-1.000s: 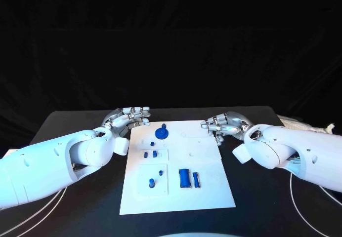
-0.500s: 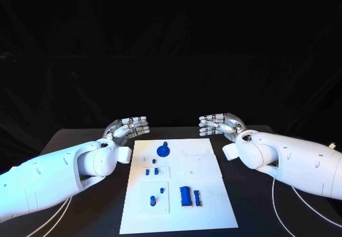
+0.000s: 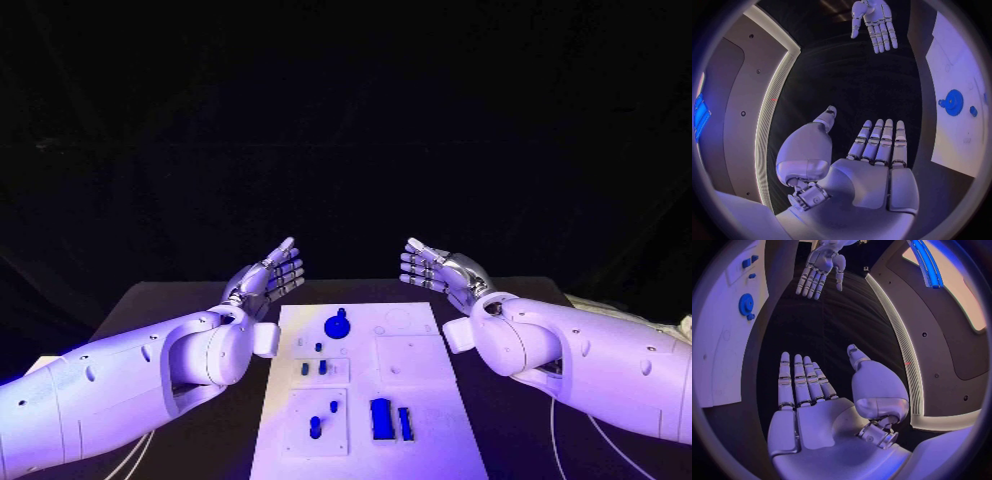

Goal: Assemble the parts on the task board

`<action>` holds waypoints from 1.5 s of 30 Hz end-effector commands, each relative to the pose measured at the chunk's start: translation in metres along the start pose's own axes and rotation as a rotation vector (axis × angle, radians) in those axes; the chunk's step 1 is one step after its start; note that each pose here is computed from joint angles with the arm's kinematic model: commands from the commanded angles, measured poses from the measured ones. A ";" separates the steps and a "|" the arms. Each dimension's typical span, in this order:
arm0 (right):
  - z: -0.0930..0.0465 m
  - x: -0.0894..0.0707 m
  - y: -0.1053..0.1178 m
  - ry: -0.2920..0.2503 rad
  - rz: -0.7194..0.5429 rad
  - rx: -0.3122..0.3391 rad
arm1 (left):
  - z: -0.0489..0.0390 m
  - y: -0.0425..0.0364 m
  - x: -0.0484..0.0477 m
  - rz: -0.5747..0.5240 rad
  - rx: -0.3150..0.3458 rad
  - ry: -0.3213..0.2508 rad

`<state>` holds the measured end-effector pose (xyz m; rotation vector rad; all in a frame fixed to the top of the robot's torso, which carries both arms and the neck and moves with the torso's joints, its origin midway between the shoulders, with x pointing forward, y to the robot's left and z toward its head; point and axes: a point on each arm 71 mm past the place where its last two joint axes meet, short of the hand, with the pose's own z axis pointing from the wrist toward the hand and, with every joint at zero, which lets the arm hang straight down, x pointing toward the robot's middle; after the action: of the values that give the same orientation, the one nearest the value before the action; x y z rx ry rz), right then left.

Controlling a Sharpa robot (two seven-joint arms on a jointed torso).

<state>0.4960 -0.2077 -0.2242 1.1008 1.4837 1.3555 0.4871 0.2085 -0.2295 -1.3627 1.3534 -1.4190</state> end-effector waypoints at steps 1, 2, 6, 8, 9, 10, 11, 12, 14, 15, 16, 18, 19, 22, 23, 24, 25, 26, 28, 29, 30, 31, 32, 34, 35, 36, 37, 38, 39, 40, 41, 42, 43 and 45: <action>-0.008 0.003 0.001 -0.141 0.014 -0.055 | -0.0071 -0.0013 0.0049 0.103 0.078 -0.094; -0.011 0.006 0.000 -0.159 0.018 -0.059 | -0.0093 -0.0007 0.0074 0.115 0.086 -0.105; -0.021 0.016 -0.001 -0.218 0.030 -0.071 | -0.0170 0.0009 0.0155 0.155 0.115 -0.141; -0.024 0.020 -0.001 -0.236 0.033 -0.074 | -0.0194 0.0012 0.0179 0.166 0.125 -0.151; -0.026 0.021 -0.002 -0.246 0.034 -0.075 | -0.0207 0.0014 0.0192 0.173 0.130 -0.157; -0.027 0.022 -0.002 -0.252 0.034 -0.076 | -0.0214 0.0014 0.0199 0.176 0.132 -0.160; -0.028 0.023 -0.002 -0.256 0.035 -0.077 | -0.0219 0.0015 0.0204 0.178 0.134 -0.162; -0.028 0.024 -0.002 -0.259 0.035 -0.077 | -0.0222 0.0015 0.0206 0.180 0.136 -0.163; -0.029 0.024 -0.002 -0.262 0.035 -0.077 | -0.0223 0.0015 0.0208 0.180 0.136 -0.164; -0.029 0.024 -0.002 -0.262 0.035 -0.077 | -0.0223 0.0015 0.0208 0.180 0.136 -0.164; -0.029 0.024 -0.002 -0.262 0.035 -0.077 | -0.0223 0.0015 0.0208 0.180 0.136 -0.164; -0.029 0.024 -0.002 -0.262 0.035 -0.077 | -0.0223 0.0015 0.0208 0.180 0.136 -0.164; -0.029 0.024 -0.002 -0.262 0.035 -0.077 | -0.0223 0.0015 0.0208 0.180 0.136 -0.164; -0.029 0.024 -0.002 -0.262 0.035 -0.077 | -0.0223 0.0015 0.0208 0.180 0.136 -0.164; -0.029 0.024 -0.002 -0.262 0.035 -0.077 | -0.0223 0.0015 0.0208 0.180 0.136 -0.164; -0.029 0.024 -0.002 -0.262 0.035 -0.077 | -0.0223 0.0015 0.0208 0.180 0.136 -0.164; -0.029 0.024 -0.002 -0.262 0.035 -0.077 | -0.0223 0.0015 0.0208 0.180 0.136 -0.164; -0.029 0.024 -0.002 -0.262 0.035 -0.077 | -0.0223 0.0015 0.0208 0.180 0.136 -0.164; -0.029 0.024 -0.002 -0.262 0.035 -0.077 | -0.0223 0.0015 0.0208 0.180 0.136 -0.164; -0.029 0.024 -0.002 -0.262 0.035 -0.077 | -0.0223 0.0015 0.0208 0.180 0.136 -0.164; -0.029 0.024 -0.002 -0.262 0.035 -0.077 | -0.0223 0.0015 0.0208 0.180 0.136 -0.164; -0.029 0.024 -0.002 -0.262 0.035 -0.077 | -0.0223 0.0015 0.0208 0.180 0.136 -0.164; -0.029 0.024 -0.002 -0.262 0.035 -0.077 | -0.0223 0.0015 0.0208 0.180 0.136 -0.164; -0.029 0.024 -0.002 -0.262 0.035 -0.077 | -0.0223 0.0015 0.0208 0.180 0.136 -0.164; -0.029 0.024 -0.002 -0.262 0.035 -0.077 | -0.0223 0.0015 0.0208 0.180 0.136 -0.164; -0.029 0.024 -0.002 -0.262 0.035 -0.077 | -0.0223 0.0015 0.0208 0.180 0.136 -0.164; -0.029 0.024 -0.002 -0.262 0.035 -0.077 | -0.0223 0.0015 0.0208 0.180 0.136 -0.164; -0.029 0.024 -0.002 -0.262 0.035 -0.077 | -0.0223 0.0015 0.0208 0.180 0.136 -0.164; -0.029 0.024 -0.002 -0.262 0.035 -0.077 | -0.0223 0.0015 0.0208 0.180 0.136 -0.164; -0.029 0.024 -0.002 -0.262 0.035 -0.077 | -0.0223 0.0015 0.0208 0.180 0.136 -0.164; -0.029 0.024 -0.002 -0.262 0.035 -0.077 | -0.0223 0.0015 0.0208 0.180 0.136 -0.164; -0.029 0.024 -0.002 -0.262 0.035 -0.077 | -0.0223 0.0015 0.0208 0.180 0.136 -0.164; -0.029 0.024 -0.002 -0.262 0.035 -0.077 | -0.0223 0.0015 0.0208 0.180 0.136 -0.164; -0.029 0.024 -0.002 -0.262 0.035 -0.077 | -0.0223 0.0015 0.0208 0.180 0.136 -0.164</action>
<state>0.4620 -0.1933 -0.2257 1.2257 1.2282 1.2175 0.4619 0.1937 -0.2269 -1.2359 1.2328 -1.2169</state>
